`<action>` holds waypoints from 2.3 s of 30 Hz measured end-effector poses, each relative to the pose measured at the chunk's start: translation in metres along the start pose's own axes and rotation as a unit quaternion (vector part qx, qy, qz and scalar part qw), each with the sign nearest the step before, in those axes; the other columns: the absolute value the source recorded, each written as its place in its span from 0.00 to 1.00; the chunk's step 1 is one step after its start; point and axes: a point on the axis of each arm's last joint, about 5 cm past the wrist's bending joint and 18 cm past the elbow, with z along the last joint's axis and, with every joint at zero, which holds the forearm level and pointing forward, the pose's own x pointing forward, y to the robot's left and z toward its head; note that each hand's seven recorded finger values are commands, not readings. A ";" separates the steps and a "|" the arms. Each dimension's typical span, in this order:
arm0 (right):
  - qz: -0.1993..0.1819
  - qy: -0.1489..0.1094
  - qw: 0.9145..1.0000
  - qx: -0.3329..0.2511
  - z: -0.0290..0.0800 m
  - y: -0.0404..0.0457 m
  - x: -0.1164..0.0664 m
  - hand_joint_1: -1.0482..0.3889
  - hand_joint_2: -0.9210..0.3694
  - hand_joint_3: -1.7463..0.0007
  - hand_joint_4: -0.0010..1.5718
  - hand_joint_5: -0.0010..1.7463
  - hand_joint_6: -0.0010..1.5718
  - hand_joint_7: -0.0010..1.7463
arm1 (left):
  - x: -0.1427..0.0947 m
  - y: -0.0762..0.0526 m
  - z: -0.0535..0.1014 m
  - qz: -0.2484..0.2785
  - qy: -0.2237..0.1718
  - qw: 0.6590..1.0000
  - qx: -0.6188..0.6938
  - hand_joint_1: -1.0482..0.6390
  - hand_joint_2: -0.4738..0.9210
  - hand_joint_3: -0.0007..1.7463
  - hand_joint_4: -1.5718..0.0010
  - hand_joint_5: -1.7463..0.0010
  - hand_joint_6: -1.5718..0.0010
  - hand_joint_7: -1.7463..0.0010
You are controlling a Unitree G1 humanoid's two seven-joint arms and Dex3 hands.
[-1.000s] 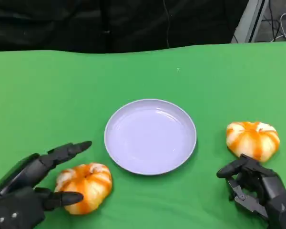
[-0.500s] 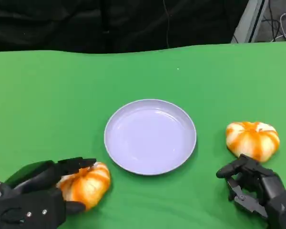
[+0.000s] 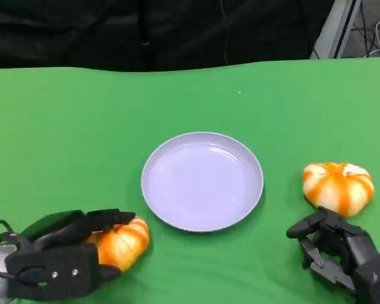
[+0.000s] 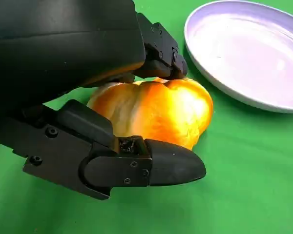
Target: Grasp the bread from the table and place it into the plate.
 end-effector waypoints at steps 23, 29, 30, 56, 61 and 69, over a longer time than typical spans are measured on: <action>0.002 0.003 1.000 0.002 0.000 -0.0003 0.000 0.64 0.00 0.71 0.44 0.99 0.48 0.69 | 0.000 0.004 0.002 -0.036 0.003 0.999 -0.006 0.49 0.92 0.01 0.81 1.00 0.83 1.00; 0.002 0.003 1.000 0.003 0.000 -0.0002 0.000 0.64 0.01 0.70 0.44 0.99 0.48 0.69 | -0.001 0.006 0.001 -0.050 0.000 0.999 -0.011 0.60 0.98 0.02 0.80 1.00 0.82 0.99; 0.002 0.003 1.000 0.003 0.000 -0.0002 0.000 0.64 0.01 0.70 0.44 0.99 0.48 0.69 | -0.001 0.006 0.001 -0.050 0.000 0.999 -0.013 0.61 0.99 0.03 0.79 0.99 0.81 0.99; 0.002 0.002 1.000 0.002 0.001 0.0000 0.000 0.64 0.00 0.71 0.44 0.99 0.48 0.69 | 0.003 -0.015 0.001 0.114 0.014 0.993 -0.032 0.53 0.81 0.49 0.19 0.57 0.10 0.88; 0.003 0.002 1.000 0.002 0.001 0.0002 0.000 0.65 0.01 0.71 0.44 0.98 0.48 0.68 | 0.003 -0.021 0.000 0.153 0.012 0.987 -0.055 0.54 0.79 0.48 0.22 0.50 0.30 0.54; 0.000 0.001 1.000 0.001 0.001 0.0006 0.000 0.64 0.01 0.71 0.44 0.98 0.48 0.68 | -0.001 -0.036 -0.001 0.227 -0.001 0.971 -0.080 0.54 0.82 0.45 0.28 0.39 0.36 0.47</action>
